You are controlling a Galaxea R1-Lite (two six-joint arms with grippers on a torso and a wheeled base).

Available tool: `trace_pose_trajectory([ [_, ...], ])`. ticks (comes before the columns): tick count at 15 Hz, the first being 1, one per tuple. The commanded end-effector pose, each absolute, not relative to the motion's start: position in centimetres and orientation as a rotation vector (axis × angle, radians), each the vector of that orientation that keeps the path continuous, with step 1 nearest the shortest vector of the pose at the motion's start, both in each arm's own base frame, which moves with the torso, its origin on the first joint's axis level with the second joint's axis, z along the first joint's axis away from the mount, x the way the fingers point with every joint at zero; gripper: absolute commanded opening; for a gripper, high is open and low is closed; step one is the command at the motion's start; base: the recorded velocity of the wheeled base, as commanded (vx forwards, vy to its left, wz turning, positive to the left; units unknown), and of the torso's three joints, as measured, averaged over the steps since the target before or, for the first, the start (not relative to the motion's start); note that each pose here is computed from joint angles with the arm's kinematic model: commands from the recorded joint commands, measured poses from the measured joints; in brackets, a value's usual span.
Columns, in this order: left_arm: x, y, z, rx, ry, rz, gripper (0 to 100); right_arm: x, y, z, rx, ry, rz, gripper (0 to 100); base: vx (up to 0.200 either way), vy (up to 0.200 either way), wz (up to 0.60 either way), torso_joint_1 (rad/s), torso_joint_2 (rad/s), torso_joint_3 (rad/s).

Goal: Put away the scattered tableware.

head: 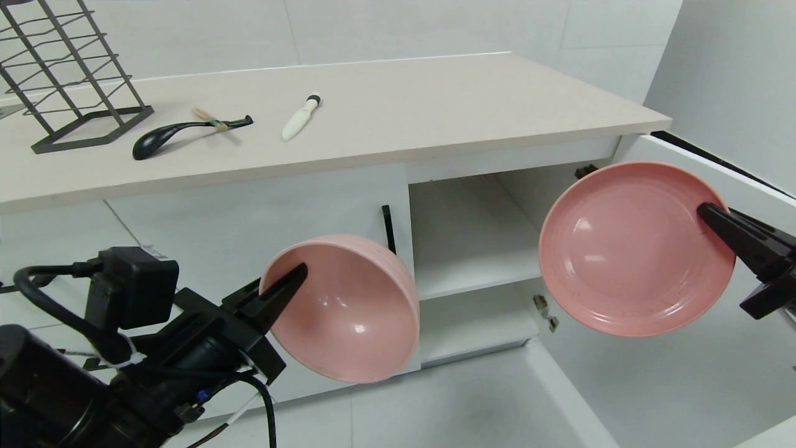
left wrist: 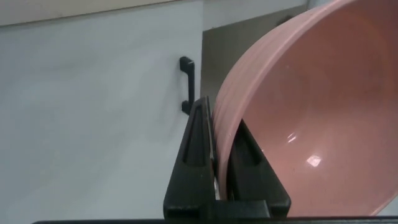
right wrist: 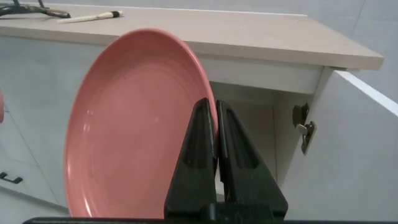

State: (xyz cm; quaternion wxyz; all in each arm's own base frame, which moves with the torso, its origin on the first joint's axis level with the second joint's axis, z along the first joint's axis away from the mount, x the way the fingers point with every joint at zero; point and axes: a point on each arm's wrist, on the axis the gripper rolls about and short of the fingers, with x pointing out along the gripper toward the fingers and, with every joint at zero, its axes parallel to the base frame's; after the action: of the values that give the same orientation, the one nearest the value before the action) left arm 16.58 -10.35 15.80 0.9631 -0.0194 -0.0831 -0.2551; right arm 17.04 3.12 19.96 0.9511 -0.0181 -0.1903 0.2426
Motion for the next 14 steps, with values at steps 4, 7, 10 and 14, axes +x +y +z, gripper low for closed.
trace_pose_trajectory([
  [4, 16.55, -10.33, 15.81, -0.037, -0.170, -0.516, 0, 17.09, 3.13, 19.85, -0.037, -0.381, 0.494, 0, 0.000, 0.000, 0.00, -0.105, 0.26, 0.052],
  [7, 16.04, -10.01, 15.27, -0.028, -0.145, -0.518, 0, 17.07, 3.13, 19.82, -0.035, -0.380, 0.494, 0, 0.133, 0.000, 0.00, -0.025, 0.11, 0.032],
  [10, 16.10, -10.04, 15.25, -0.023, -0.145, -0.518, 0, 17.07, 3.13, 19.82, -0.035, -0.380, 0.494, 0, 0.200, 0.000, 0.00, -0.002, 0.02, 0.053],
  [14, 16.08, -10.03, 15.28, -0.022, -0.147, -0.517, 0, 17.22, 3.15, 19.59, -0.034, -0.367, 0.495, 0, 0.050, 0.000, 0.00, -0.003, 0.00, 0.014],
])
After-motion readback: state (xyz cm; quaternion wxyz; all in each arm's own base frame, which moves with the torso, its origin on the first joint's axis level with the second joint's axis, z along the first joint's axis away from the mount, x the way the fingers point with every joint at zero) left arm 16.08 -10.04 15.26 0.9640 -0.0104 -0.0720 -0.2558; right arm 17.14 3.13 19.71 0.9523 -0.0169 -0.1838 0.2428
